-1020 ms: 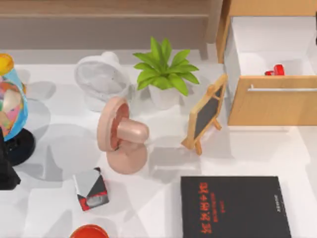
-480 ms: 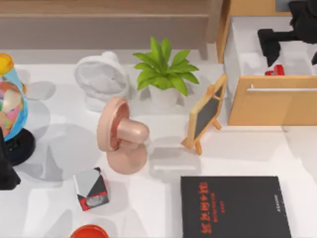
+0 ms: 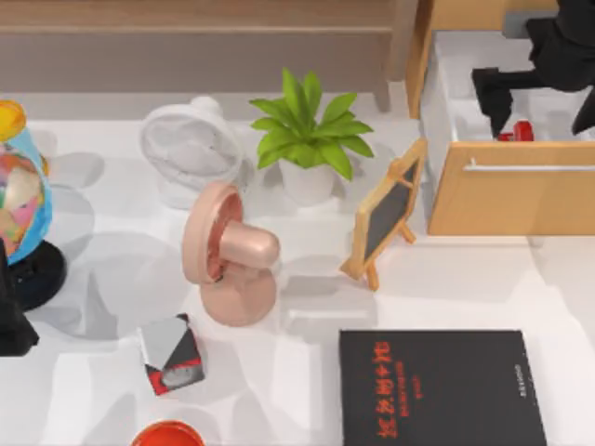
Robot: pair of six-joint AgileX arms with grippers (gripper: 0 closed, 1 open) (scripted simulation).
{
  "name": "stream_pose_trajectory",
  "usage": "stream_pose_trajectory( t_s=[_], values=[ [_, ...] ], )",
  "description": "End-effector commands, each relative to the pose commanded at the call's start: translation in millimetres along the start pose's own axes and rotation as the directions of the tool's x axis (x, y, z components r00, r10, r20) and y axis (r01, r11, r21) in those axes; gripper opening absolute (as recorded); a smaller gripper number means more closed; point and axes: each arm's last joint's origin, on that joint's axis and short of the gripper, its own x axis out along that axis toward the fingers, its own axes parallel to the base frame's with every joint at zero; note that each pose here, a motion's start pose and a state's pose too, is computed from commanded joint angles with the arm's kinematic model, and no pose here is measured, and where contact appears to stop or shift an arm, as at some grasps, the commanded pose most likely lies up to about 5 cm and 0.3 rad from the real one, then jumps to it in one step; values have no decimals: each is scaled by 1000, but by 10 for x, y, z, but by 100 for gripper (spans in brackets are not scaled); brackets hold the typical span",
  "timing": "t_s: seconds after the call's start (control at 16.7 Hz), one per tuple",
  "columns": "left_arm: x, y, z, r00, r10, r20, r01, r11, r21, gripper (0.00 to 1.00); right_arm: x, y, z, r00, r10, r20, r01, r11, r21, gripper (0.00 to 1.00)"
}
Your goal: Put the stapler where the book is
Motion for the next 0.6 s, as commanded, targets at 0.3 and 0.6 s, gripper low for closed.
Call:
stream_pose_trajectory(
  t_s=[0.3,0.6],
  values=[
    [0,0,0,1000,0,0,0,1000,0,100,5,-22,-2,1000,0,0,0,1000,2,100],
    [0,0,0,1000,0,0,0,1000,0,100,18,-14,-23,1000,0,0,0,1000,-1,100]
  ],
)
